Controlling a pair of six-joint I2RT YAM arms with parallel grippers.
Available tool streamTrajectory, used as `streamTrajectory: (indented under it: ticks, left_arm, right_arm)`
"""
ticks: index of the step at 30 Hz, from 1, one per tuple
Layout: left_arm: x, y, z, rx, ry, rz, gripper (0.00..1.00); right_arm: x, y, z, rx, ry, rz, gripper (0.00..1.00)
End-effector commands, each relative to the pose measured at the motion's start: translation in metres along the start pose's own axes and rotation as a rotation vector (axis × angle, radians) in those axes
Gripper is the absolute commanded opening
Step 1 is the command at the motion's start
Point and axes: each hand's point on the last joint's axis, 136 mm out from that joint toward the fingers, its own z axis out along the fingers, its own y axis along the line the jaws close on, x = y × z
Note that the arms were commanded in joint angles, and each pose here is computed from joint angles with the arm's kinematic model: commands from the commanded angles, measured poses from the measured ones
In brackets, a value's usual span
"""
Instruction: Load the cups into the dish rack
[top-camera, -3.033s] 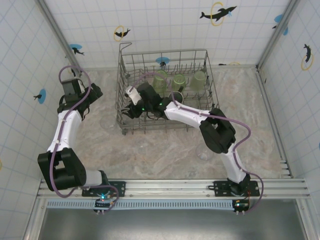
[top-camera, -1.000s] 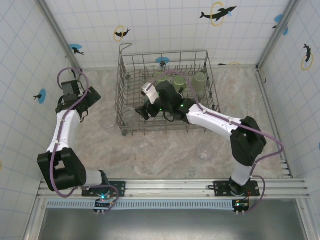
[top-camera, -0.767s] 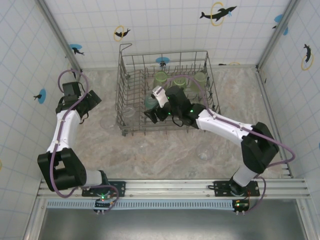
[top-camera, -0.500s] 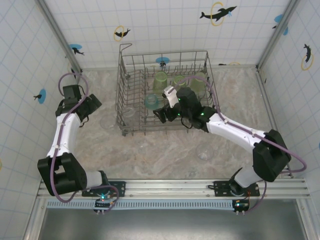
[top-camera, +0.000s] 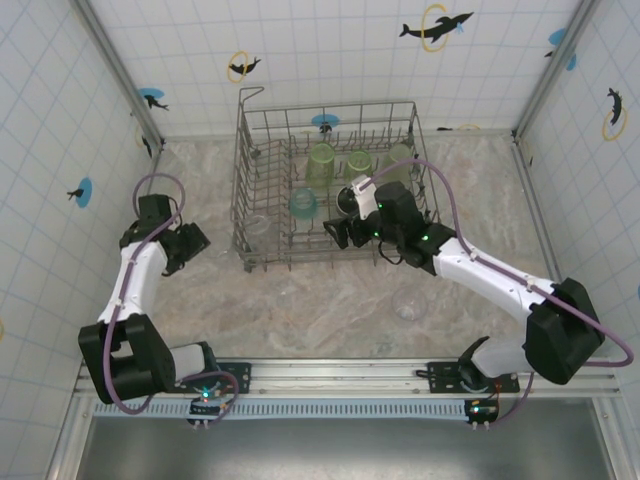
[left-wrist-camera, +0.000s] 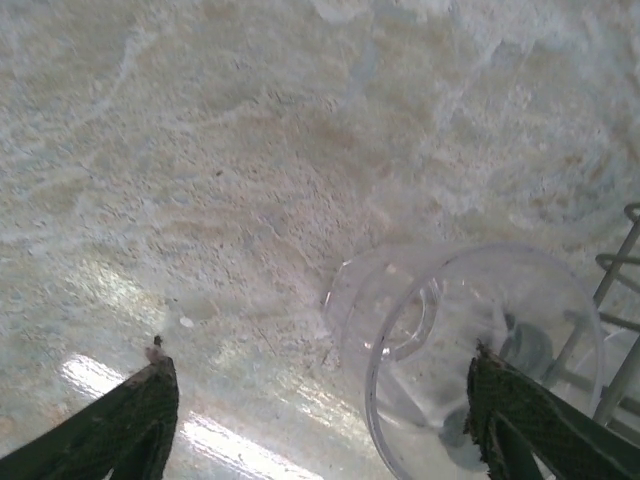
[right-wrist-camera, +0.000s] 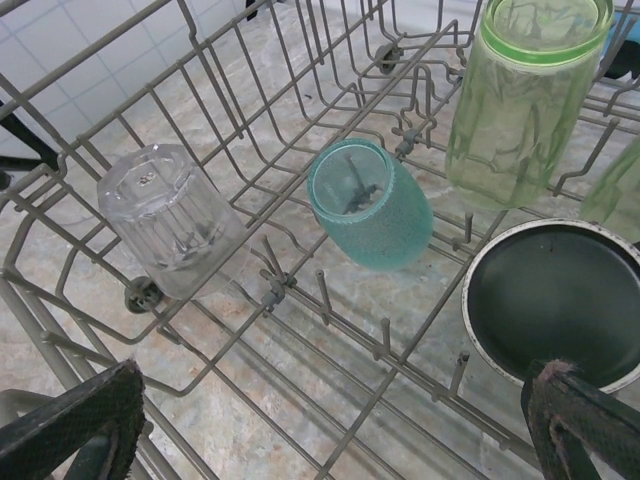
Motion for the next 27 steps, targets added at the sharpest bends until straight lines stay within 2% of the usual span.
streamTrajectory:
  ticks: [1, 14, 23, 27]
  left_arm:
    - [0.01, -0.001, 0.001, 0.027, 0.032, 0.003, 0.7]
    - [0.023, 0.0, 0.02, 0.053, 0.072, -0.014, 0.54]
    - [0.021, -0.002, 0.025, 0.06, 0.075, -0.017, 0.38]
    - [0.022, -0.001, 0.026, 0.054, 0.075, -0.015, 0.26]
  right_arm:
    - [-0.009, 0.003, -0.005, -0.019, -0.044, 0.012, 1.0]
    - [-0.008, 0.003, -0.006, -0.023, -0.039, 0.028, 1.0]
    - [-0.009, 0.002, -0.01, -0.019, -0.051, 0.036, 1.0]
    - [-0.01, 0.002, -0.012, -0.02, -0.054, 0.038, 1.0]
